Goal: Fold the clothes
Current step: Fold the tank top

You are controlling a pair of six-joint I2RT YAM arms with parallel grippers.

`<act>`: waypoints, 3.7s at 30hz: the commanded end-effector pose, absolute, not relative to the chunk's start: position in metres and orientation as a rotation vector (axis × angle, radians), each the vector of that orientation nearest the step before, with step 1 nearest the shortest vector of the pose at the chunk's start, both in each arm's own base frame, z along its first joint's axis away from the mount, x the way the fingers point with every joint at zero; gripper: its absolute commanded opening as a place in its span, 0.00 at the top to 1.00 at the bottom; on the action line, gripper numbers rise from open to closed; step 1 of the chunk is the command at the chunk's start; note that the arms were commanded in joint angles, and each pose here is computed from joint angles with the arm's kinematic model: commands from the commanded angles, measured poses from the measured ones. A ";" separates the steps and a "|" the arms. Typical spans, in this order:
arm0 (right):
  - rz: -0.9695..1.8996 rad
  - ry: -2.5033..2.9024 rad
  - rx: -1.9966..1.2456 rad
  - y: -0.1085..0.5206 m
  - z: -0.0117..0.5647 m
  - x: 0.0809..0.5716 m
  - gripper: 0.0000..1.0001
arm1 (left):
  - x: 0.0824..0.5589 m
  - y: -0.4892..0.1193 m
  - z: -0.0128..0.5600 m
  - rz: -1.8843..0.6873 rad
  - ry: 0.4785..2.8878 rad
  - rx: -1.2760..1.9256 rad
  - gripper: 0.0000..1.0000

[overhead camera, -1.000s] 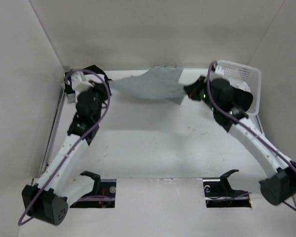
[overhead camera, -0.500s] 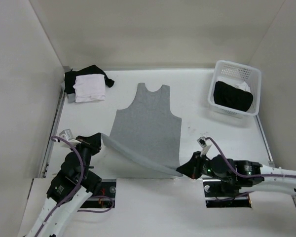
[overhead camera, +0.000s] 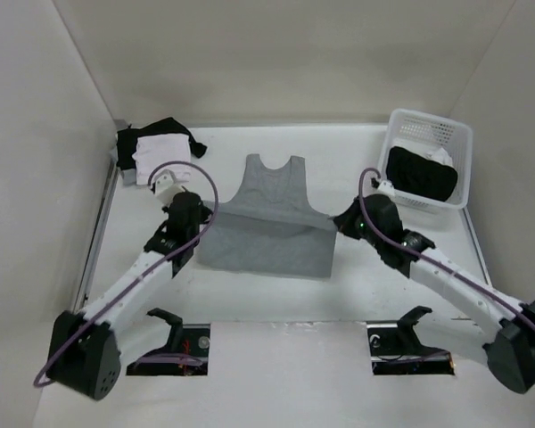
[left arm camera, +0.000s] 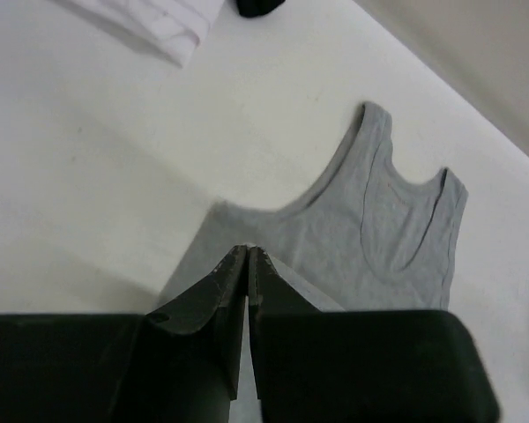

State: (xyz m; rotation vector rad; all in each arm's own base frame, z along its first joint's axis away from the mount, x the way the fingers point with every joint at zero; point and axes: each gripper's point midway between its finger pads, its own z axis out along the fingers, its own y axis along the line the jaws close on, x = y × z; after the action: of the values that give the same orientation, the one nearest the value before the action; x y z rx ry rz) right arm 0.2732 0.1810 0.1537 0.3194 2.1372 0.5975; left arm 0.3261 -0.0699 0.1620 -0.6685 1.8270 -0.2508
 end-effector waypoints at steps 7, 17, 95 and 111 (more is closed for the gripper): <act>0.742 1.981 0.294 0.190 0.207 0.433 1.00 | 0.483 -0.083 0.210 -0.330 1.617 -0.681 0.96; 0.722 2.026 0.414 0.167 0.166 0.548 0.98 | 0.572 -0.086 0.154 -0.294 1.721 -0.734 0.92; 0.581 2.002 0.527 0.134 0.118 0.245 1.00 | 0.270 -0.091 0.161 -0.547 1.754 -0.624 1.00; 0.859 1.617 0.259 0.127 0.390 0.150 1.00 | 0.178 -0.065 0.422 -0.838 1.271 -0.447 1.00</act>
State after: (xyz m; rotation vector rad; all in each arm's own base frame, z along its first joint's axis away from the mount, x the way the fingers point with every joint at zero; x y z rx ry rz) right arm 0.1424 0.1420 0.3626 0.2603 1.6706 1.0342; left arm 0.1909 -0.0822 0.3816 -0.4798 1.3568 -0.8755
